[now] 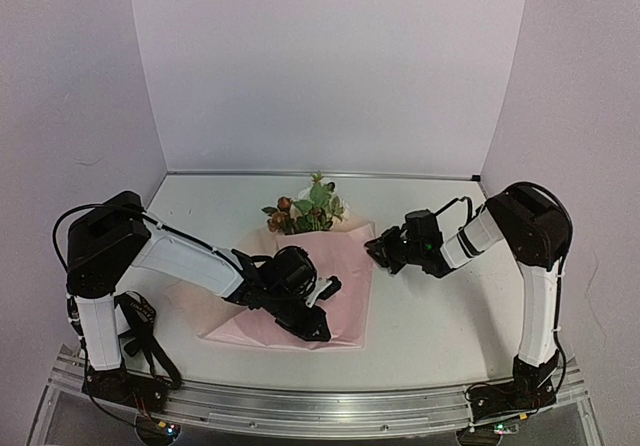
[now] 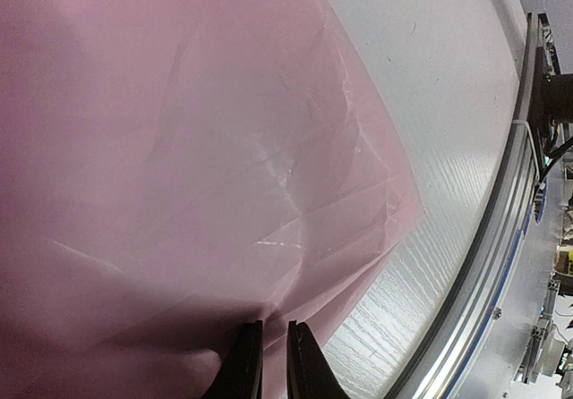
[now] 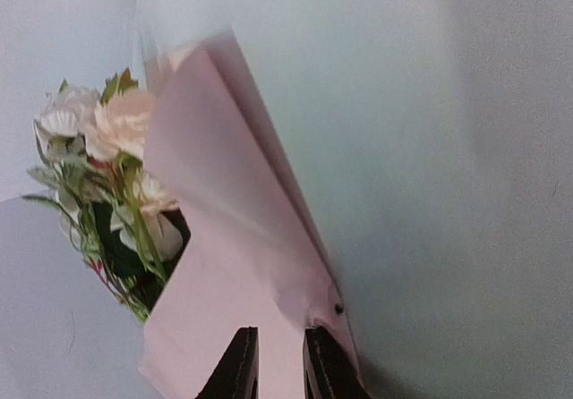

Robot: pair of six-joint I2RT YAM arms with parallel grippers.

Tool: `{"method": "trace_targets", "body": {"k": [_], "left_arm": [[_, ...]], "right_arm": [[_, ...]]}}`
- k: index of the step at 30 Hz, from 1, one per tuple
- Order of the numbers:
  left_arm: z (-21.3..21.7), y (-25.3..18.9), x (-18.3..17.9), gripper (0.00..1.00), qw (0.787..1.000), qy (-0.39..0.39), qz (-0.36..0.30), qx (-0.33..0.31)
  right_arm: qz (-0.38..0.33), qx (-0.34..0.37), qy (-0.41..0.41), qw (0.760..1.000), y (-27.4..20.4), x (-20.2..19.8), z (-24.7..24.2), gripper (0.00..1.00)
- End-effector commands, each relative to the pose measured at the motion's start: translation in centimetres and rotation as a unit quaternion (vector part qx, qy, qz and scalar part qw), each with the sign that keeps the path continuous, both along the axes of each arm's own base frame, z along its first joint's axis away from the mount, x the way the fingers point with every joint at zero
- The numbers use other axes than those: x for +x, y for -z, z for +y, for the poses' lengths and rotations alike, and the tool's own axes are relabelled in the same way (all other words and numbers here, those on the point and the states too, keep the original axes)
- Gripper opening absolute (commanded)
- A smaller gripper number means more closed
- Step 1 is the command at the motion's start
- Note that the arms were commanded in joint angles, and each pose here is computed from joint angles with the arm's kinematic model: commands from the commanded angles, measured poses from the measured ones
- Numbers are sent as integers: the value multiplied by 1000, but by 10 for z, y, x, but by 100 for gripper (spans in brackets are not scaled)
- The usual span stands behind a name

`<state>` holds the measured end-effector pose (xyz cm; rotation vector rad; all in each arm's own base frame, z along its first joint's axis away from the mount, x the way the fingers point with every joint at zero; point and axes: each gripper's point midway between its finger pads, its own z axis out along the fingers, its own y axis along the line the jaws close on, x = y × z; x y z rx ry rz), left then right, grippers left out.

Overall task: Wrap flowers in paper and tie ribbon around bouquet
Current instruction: Press the fold line on the 2/3-folded wrapping paper.

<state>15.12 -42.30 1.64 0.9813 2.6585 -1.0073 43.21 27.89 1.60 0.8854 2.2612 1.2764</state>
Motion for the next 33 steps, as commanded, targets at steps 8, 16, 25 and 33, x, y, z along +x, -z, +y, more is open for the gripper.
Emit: {"method": "trace_targets", "body": {"k": [8,16,25,33], "left_arm": [[17,6,-3,14,999,-4,-1,40],[5,-37,21,22,999,-37,-35,10],[31,-102,51,32,986,-159,-48,-27],[119,-89,31,35,952,-304,21,25]], "right_arm": [[32,-14,14,999,-14,79,-30,18],[6,-60,-56,997,-75,51,-35,18],[-23,-152,-226,962,-102,-95,7,22],[-48,-161,-347,923,-89,-185,75,17]]}}
